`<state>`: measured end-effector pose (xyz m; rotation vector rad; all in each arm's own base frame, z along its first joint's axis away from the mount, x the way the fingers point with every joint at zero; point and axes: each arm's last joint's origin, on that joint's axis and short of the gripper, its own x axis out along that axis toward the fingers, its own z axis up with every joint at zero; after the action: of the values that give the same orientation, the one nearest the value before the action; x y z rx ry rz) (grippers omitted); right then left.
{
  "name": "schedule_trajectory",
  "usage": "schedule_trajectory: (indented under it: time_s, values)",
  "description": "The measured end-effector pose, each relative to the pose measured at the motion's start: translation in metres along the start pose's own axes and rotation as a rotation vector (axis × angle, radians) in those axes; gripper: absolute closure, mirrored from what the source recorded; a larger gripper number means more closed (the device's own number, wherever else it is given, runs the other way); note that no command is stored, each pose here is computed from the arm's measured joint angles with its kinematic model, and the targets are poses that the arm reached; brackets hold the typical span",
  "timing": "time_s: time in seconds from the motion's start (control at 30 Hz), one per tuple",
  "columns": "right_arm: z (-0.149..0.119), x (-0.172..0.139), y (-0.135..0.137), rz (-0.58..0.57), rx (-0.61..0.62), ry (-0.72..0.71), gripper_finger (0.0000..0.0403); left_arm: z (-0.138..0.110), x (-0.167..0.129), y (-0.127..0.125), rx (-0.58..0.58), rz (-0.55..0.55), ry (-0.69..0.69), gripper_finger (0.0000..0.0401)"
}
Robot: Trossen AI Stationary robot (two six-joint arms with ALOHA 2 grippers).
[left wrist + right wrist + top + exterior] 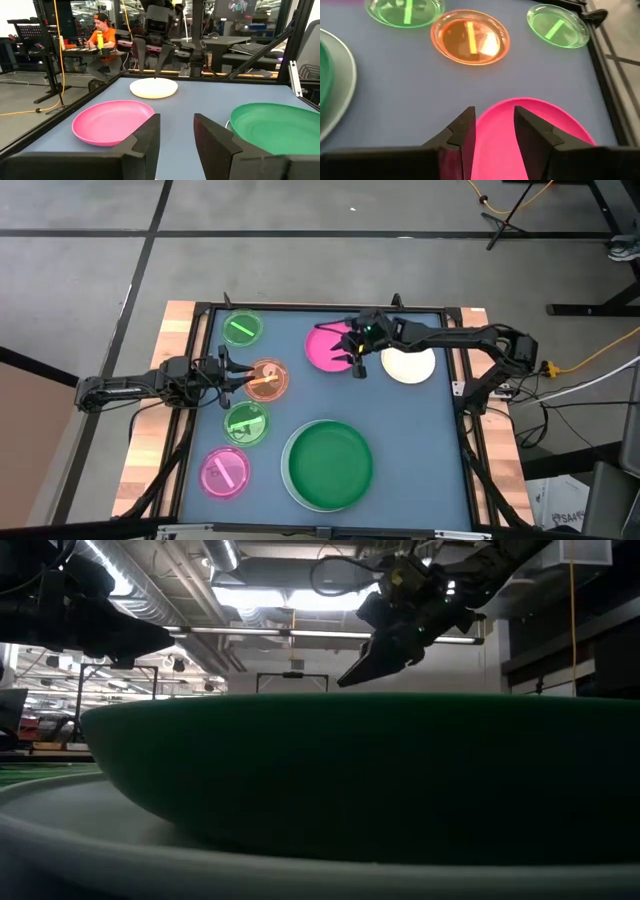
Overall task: Stack plastic plates
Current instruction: Stack the pink plate on the green plate
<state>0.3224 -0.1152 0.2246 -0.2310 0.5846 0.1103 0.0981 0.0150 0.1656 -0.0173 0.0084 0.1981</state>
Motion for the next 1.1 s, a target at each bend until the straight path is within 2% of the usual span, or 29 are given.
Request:
schedule_trajectory:
  time_s: [0.13,0.4,0.63,1.1]
  values:
    - [-0.006,-0.003,-0.006,-0.003,-0.082,0.033,0.0278,0.000,0.000,0.000,0.000,0.000,0.000,0.0290]
    - [-0.013,-0.003,0.000,0.054,-0.244,0.102,0.0278,0.000,0.000,0.000,0.000,0.000,0.000,0.0290]
    - [-0.027,-0.002,0.003,0.030,-0.282,0.200,0.0278,0.000,0.000,0.000,0.000,0.000,0.000,0.0290]
    - [-0.057,0.001,0.015,0.032,-0.330,0.308,0.0278,0.000,0.000,0.000,0.000,0.000,0.000,0.0290]
